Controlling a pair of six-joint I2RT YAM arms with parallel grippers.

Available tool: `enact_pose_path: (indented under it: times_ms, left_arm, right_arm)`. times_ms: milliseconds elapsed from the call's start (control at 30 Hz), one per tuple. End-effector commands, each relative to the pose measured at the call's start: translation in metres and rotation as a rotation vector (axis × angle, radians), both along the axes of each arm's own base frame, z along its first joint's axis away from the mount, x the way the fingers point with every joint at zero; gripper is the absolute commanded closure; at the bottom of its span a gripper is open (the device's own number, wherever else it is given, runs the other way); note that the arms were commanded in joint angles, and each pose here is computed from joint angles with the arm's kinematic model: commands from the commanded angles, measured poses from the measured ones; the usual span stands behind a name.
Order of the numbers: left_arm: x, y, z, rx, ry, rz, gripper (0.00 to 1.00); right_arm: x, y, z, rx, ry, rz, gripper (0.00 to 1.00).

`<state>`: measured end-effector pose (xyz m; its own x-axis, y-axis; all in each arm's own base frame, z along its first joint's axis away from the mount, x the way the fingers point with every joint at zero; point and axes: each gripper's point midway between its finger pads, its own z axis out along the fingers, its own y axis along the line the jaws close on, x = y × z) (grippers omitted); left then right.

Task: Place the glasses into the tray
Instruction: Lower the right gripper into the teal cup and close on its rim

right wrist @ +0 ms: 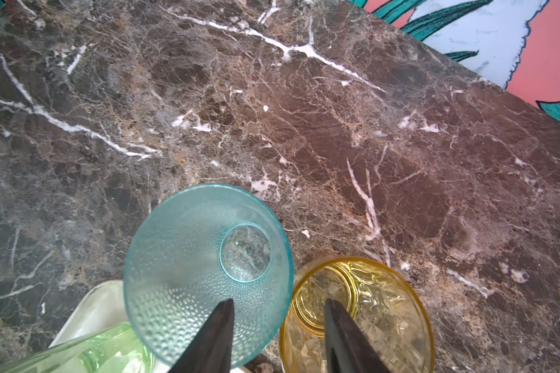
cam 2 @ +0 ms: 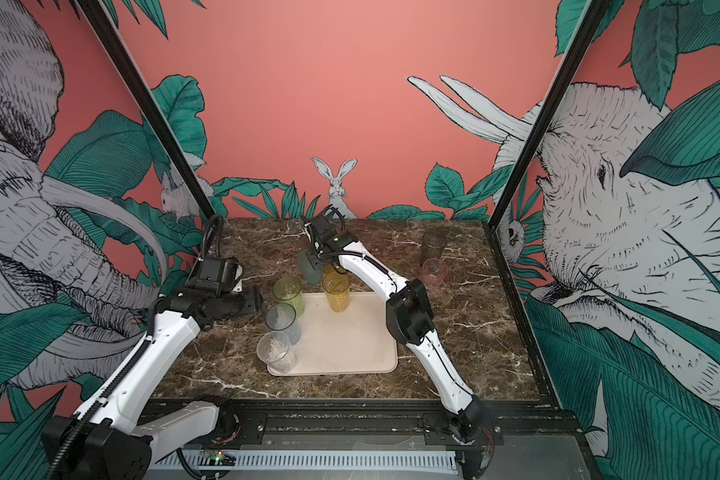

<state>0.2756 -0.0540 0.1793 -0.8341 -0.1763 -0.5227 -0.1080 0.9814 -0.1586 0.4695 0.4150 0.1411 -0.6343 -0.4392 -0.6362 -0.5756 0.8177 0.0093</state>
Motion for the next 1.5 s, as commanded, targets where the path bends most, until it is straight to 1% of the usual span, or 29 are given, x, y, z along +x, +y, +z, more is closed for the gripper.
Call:
enact_pose_path:
  times_ms: [0,433,900,1200,1367,1467]
  left_arm:
    - [0.001,0.002,0.011,-0.006,-0.035,0.004,0.32]
    - [-0.001,0.003,0.011,0.001,-0.032,0.003,0.32]
    - [-0.004,0.004,0.008,0.008,-0.021,0.005,0.32]
    - [-0.004,0.004,0.002,0.004,-0.005,0.009,0.32]
    - [-0.004,0.003,0.0,0.004,0.002,0.009,0.32]
    - [-0.005,0.004,-0.002,0.01,0.005,0.011,0.32]
  right_arm:
    - [0.01,0.0,0.003,0.013,-0.025,-0.028,0.53]
    - [0.015,0.0,-0.01,0.0,-0.027,-0.048,0.57]
    - [0.018,0.003,-0.011,0.001,-0.035,-0.044,0.74]
    - [0.019,0.003,-0.008,0.003,-0.042,-0.046,0.8]
    - [0.019,0.002,-0.005,0.004,-0.045,-0.048,0.81]
    - [0.018,0.001,-0.001,0.008,-0.047,-0.048,0.84]
